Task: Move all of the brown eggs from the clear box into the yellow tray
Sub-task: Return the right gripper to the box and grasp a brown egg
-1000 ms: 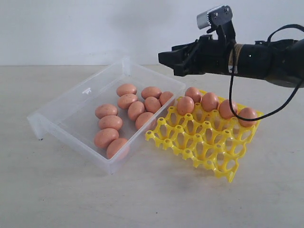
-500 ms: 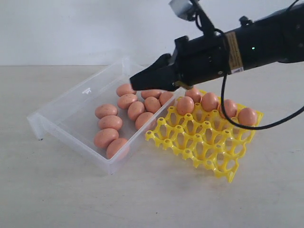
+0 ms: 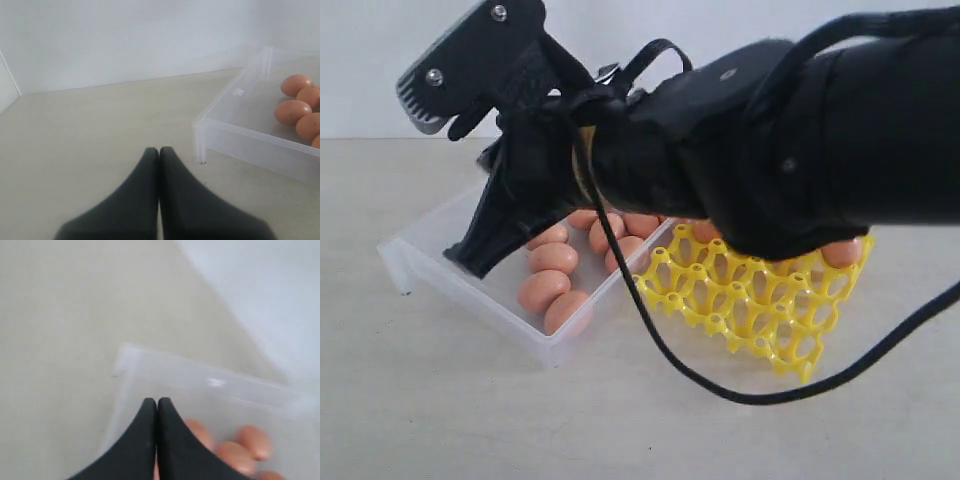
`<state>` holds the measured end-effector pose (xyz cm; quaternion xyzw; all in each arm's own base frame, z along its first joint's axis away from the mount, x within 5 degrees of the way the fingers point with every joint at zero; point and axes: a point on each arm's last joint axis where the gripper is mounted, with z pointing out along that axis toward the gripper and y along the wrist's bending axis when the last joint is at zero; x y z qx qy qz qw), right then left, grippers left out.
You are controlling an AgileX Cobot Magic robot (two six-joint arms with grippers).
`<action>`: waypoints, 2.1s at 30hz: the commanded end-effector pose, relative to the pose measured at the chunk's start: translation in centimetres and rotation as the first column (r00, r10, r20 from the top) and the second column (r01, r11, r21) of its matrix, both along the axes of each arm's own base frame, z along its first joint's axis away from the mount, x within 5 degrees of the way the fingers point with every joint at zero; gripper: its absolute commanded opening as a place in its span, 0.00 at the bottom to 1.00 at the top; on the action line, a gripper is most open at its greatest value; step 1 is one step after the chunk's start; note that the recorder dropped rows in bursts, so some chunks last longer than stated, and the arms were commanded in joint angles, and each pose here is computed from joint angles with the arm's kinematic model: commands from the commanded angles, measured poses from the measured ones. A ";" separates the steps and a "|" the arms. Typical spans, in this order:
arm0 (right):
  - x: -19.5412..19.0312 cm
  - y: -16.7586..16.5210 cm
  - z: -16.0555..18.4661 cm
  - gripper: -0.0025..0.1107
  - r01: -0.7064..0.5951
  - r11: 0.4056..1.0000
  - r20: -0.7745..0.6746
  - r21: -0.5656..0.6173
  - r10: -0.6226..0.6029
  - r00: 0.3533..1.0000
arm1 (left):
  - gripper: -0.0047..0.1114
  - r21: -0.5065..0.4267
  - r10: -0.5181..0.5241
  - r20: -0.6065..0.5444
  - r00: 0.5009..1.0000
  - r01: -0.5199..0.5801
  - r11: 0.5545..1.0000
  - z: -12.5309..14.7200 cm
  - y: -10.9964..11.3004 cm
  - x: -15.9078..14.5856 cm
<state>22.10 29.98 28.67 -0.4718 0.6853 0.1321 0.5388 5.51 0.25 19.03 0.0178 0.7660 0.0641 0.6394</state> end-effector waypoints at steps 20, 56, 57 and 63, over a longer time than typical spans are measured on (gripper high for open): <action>7.9 -2.1 -0.5 0.02 -0.325 0.855 -0.671 -0.404 -0.035 0.741 | 0.00 -0.012 0.002 0.007 1.000 -0.002 1.000 0.0 0.0 0.0; 12.5 4.0 -14.3 0.56 -0.559 0.668 -0.357 -0.492 0.431 0.829 | 0.00 -0.012 0.004 0.007 1.000 -0.004 1.000 0.0 0.0 0.0; 12.7 4.0 -15.0 0.56 -0.560 0.665 -0.366 -0.494 0.425 0.828 | 0.00 -0.012 0.004 0.009 1.000 -0.004 1.000 0.0 0.0 0.0; 13.5 4.3 -16.3 0.50 -0.452 0.763 -0.362 -0.461 0.304 0.881 | 0.00 -0.012 0.004 0.009 1.000 -0.004 1.000 0.0 0.0 0.0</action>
